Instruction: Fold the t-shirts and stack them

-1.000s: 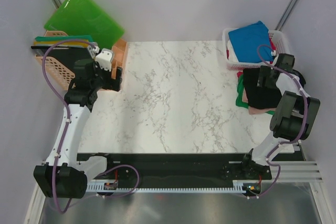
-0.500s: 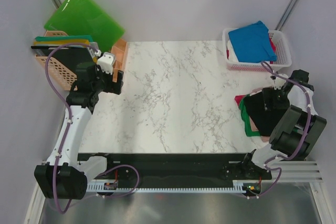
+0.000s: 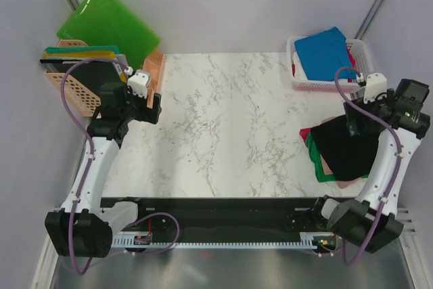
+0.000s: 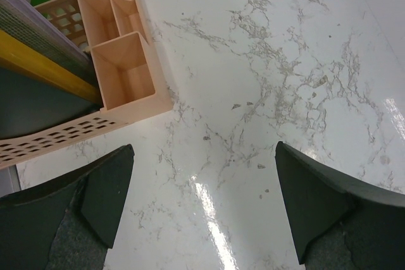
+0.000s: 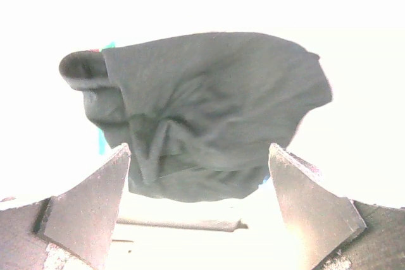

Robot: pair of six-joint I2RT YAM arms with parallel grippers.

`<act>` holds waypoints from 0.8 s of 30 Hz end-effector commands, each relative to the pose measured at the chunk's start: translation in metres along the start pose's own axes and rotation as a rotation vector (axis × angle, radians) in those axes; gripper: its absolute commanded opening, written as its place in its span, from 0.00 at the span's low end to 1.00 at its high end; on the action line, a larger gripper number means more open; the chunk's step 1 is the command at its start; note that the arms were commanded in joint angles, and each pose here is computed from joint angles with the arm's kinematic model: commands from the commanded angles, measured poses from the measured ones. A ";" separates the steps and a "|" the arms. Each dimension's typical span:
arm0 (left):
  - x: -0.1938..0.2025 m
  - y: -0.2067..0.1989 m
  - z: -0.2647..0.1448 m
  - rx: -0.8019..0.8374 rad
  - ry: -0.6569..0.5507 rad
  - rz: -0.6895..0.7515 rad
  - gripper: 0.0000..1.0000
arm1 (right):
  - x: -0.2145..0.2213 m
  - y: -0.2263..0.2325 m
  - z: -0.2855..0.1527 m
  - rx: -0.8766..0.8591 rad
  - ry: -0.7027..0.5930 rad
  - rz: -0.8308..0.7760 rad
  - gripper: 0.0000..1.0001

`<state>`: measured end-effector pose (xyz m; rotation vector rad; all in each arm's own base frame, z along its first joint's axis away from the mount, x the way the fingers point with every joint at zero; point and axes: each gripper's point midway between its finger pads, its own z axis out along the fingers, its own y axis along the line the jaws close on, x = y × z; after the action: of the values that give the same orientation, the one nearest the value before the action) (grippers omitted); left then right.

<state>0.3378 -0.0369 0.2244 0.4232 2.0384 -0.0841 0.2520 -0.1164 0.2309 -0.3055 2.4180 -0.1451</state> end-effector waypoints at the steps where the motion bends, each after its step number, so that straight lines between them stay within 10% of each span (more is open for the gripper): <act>1: -0.013 -0.005 -0.003 0.017 -0.065 0.041 1.00 | -0.018 0.007 -0.031 0.027 -0.086 -0.023 0.98; 11: 0.000 0.006 -0.017 -0.050 -0.010 0.117 1.00 | -0.127 -0.019 -0.026 -0.034 -0.416 0.264 0.98; 24: 0.014 0.004 0.014 0.000 0.107 0.028 1.00 | -0.235 -0.048 0.220 0.007 -0.159 0.313 0.98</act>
<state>0.3338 -0.0244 0.1889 0.4873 2.1650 0.0079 0.5566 -0.1093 0.1884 0.0228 2.3545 0.1149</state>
